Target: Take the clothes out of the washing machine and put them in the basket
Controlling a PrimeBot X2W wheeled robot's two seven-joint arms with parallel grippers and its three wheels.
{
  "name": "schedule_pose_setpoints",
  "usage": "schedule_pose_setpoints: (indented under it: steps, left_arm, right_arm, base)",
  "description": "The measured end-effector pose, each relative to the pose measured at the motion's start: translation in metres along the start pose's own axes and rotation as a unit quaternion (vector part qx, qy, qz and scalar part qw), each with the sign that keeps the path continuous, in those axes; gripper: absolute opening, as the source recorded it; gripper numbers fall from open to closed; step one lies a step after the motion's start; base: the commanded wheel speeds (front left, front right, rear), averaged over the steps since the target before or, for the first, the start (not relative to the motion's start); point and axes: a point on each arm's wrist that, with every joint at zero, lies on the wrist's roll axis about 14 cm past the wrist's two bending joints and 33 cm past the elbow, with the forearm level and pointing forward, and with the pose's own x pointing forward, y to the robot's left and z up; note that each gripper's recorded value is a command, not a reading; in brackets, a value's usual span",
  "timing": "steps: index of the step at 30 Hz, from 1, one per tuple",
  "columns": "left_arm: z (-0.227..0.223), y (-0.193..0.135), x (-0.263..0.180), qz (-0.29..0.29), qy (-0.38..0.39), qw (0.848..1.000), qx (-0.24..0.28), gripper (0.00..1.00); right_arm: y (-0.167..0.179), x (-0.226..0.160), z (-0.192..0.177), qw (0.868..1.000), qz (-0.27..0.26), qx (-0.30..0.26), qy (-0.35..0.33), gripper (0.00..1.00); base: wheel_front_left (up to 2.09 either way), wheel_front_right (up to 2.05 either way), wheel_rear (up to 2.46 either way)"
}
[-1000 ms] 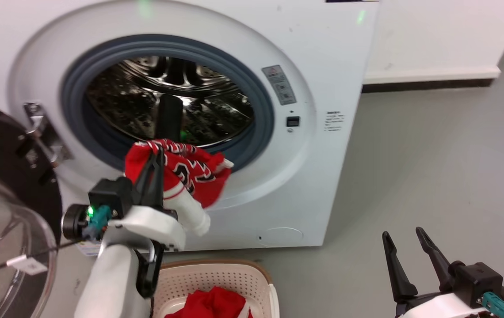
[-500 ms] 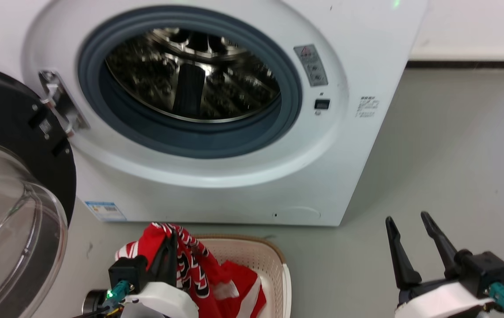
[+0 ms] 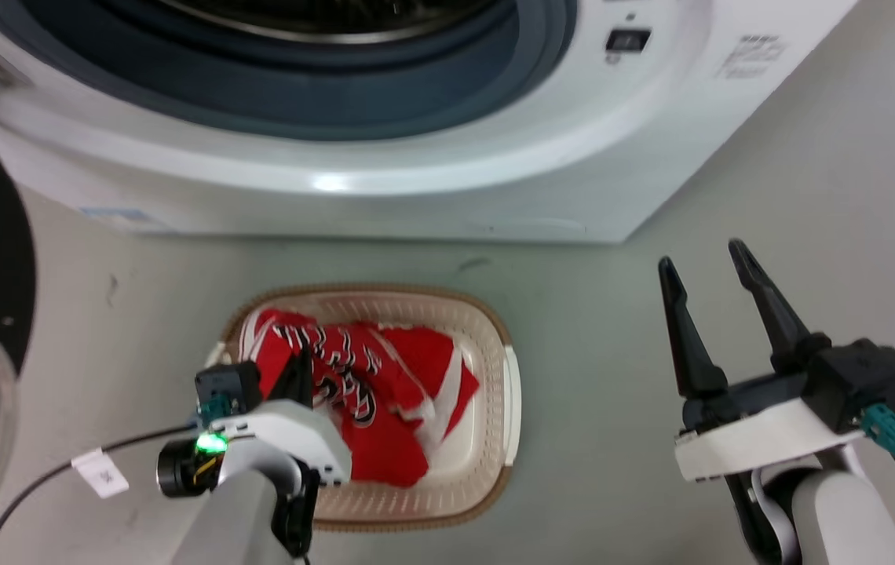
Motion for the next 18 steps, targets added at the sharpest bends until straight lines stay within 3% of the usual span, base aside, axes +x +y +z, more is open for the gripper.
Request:
schedule_pose_setpoints:
  steps: [8, 18]
  left_arm:
    - [-0.06, 0.004, 0.056, 0.009, 0.094, 0.995, -0.011, 0.0]
    - [-0.136, 0.001, 0.085, 0.024, 0.195, 0.98, -0.034, 0.0]
  right_arm:
    - [-0.007, 0.034, -0.061, 0.999, 0.007, 0.016, 0.049, 1.0]
    - [-0.026, 0.034, -0.126, 0.993, -0.012, 0.031, 0.11, 1.0]
  base:
    - [0.0, 0.0, 0.0]
    - [0.0, 0.0, 0.0]
